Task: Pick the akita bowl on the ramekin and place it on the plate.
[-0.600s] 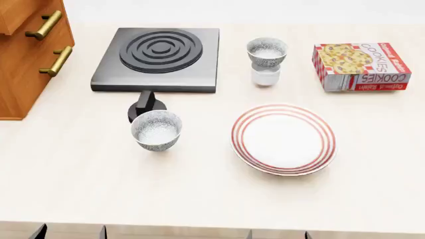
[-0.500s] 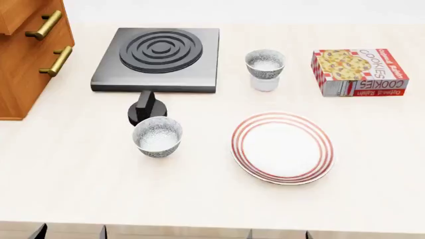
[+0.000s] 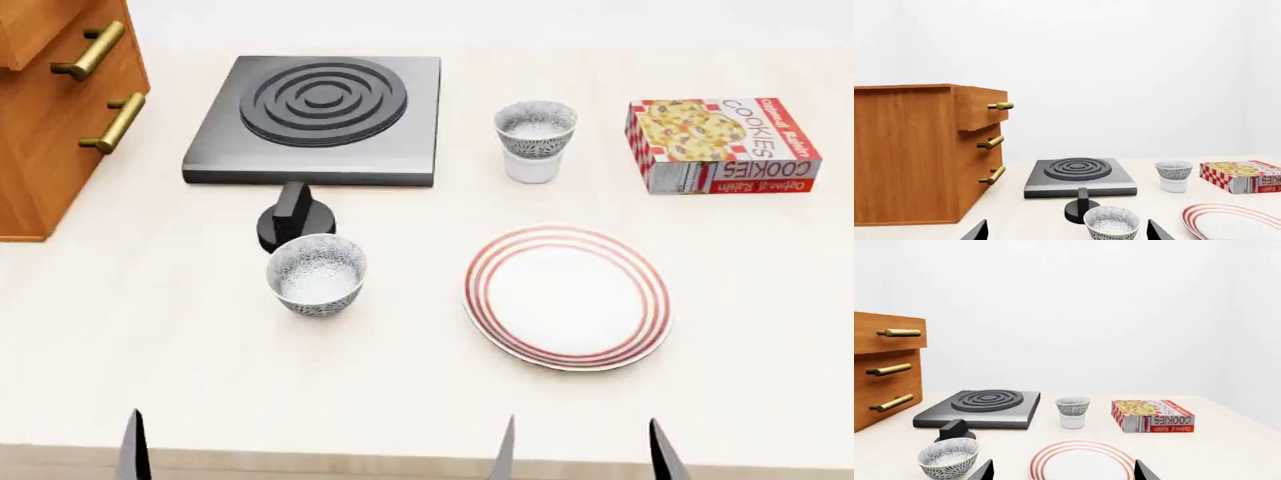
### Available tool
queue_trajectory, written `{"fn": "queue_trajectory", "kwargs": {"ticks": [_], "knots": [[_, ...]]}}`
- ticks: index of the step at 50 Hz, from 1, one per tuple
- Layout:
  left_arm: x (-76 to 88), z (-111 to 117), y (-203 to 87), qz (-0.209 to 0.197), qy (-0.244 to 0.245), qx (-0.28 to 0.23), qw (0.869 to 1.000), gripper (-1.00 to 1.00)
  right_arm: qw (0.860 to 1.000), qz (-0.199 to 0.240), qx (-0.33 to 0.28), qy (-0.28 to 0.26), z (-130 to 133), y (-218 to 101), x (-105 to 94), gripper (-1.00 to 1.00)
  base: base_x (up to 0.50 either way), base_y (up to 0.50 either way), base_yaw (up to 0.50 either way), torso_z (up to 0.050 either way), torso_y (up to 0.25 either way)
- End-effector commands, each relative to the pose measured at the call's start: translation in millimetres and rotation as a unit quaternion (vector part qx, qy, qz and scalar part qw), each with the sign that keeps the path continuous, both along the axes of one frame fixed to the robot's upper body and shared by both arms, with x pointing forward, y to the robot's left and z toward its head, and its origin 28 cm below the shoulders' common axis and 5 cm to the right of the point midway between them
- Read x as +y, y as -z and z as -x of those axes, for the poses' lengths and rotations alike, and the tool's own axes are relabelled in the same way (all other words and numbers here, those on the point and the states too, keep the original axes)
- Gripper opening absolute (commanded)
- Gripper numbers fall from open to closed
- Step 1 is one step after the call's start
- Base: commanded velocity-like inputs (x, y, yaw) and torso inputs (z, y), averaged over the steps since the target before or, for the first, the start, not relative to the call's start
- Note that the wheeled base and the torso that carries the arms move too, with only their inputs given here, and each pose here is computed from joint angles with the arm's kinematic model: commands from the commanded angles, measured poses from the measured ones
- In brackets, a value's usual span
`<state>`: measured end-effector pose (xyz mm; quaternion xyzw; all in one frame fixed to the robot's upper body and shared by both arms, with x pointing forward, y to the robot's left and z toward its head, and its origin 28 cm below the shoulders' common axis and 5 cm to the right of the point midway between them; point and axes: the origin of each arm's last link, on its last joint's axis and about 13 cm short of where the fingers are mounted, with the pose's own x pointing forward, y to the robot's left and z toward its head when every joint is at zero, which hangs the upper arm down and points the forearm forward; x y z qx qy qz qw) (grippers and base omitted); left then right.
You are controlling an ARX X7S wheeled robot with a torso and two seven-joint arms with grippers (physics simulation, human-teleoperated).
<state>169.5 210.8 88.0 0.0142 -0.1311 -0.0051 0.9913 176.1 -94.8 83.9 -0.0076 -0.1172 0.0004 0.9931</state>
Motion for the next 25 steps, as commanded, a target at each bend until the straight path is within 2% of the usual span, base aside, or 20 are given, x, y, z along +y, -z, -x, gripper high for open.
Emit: {"fn": "queue_trajectory", "kwargs": {"ticks": [1, 9, 14, 25], "knots": [[1.6, 21, -28, -0.001, -0.003, -0.052, 0.999, 1.00, 0.999, 0.007, -0.050, 0.000, 18, -26, 1.8, 1.00, 0.00, 0.00, 0.00, 0.000, 0.000], [1.8, 36, -43, 0.006, 0.004, -0.082, 0.997, 1.00, 0.997, 0.005, -0.081, -0.012, 36, -45, 4.0, 1.00, 0.00, 0.00, 0.00, 0.000, 0.000], [2.0, 31, -39, 0.005, 0.002, -0.073, 0.997, 1.00, 0.998, -0.002, -0.062, -0.005, 29, -41, 3.3, 1.00, 0.00, 0.00, 0.00, 0.000, 0.000], [1.8, 29, -37, 0.008, 0.001, -0.070, 0.998, 1.00, 0.998, -0.001, -0.056, -0.011, 29, -41, 5.2, 1.00, 0.48, 0.00, 0.00, 0.000, 0.000]]}}
